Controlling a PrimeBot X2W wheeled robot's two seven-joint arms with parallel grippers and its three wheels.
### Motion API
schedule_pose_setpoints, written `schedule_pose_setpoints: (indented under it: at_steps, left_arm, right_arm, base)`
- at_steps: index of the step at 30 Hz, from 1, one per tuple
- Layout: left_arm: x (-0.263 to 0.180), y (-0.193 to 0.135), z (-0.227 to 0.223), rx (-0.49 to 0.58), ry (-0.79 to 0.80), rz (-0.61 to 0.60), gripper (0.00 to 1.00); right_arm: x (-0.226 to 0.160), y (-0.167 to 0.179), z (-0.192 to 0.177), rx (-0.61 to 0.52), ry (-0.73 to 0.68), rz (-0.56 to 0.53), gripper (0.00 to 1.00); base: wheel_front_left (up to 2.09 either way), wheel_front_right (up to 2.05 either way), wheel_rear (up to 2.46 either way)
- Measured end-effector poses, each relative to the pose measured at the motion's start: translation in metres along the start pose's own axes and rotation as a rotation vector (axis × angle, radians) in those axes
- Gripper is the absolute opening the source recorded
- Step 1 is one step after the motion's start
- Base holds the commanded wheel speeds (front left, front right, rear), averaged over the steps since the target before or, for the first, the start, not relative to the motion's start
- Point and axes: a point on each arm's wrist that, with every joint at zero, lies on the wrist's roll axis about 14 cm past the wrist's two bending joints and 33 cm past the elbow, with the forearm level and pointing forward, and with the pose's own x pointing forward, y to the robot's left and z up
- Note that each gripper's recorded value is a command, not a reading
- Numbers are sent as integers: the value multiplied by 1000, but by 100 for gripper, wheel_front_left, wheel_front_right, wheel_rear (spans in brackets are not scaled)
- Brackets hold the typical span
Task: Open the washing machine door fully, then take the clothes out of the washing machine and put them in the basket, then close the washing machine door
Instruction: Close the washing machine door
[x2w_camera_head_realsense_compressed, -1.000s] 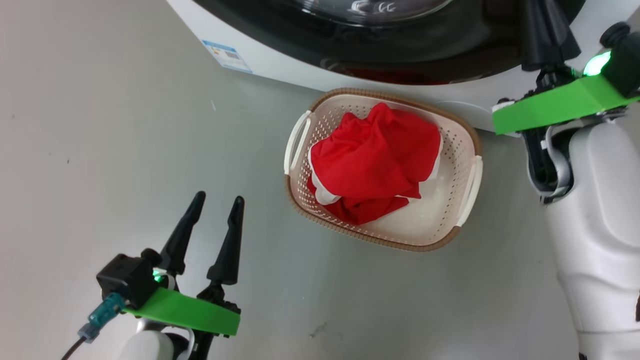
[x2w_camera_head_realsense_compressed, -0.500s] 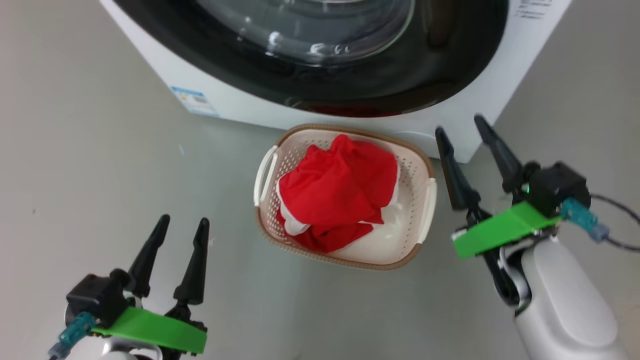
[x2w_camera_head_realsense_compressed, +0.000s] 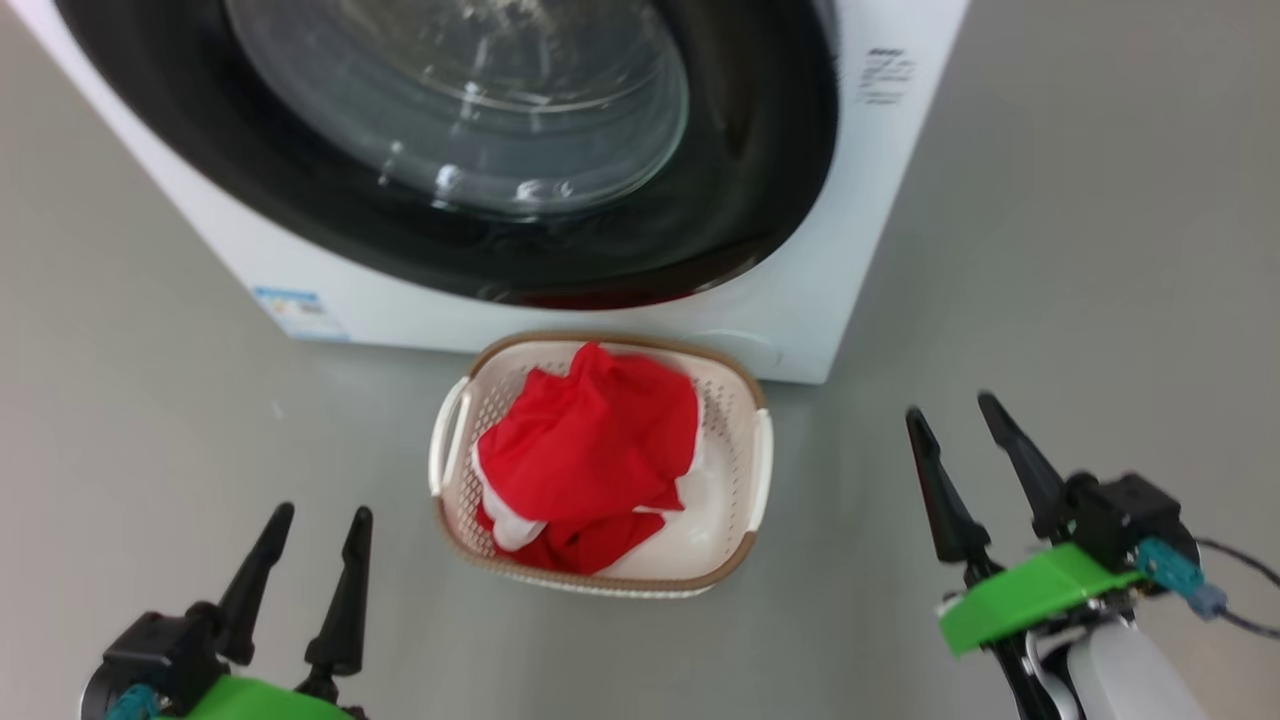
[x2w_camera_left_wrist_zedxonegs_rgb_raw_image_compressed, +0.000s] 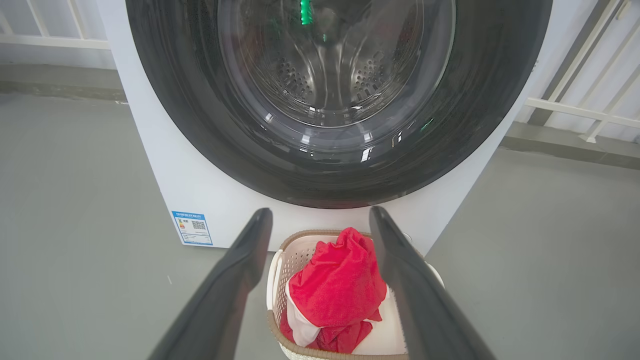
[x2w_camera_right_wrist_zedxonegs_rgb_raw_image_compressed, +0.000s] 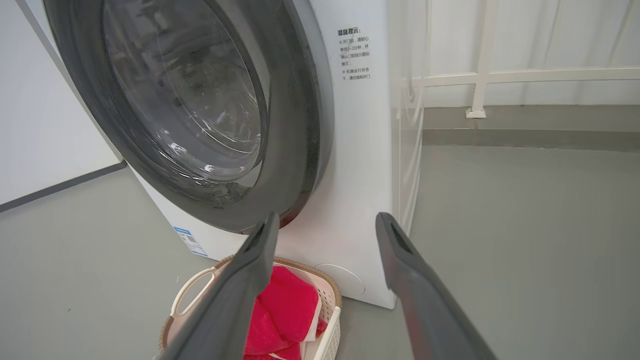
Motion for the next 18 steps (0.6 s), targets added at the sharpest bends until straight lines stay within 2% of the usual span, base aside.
schedule_pose_setpoints:
  at_steps: [9, 18]
  left_arm:
    - [-6, -11, 2, 1, -6, -40, 100]
    - [-16, -21, -2, 7, 6, -76, 100]
  right_arm:
    - [-53, -35, 4, -11, -4, -134, 100]
    - [-94, -52, 8, -10, -20, -218, 100]
  base:
    - [0, 0, 0]
    - [0, 0, 0]
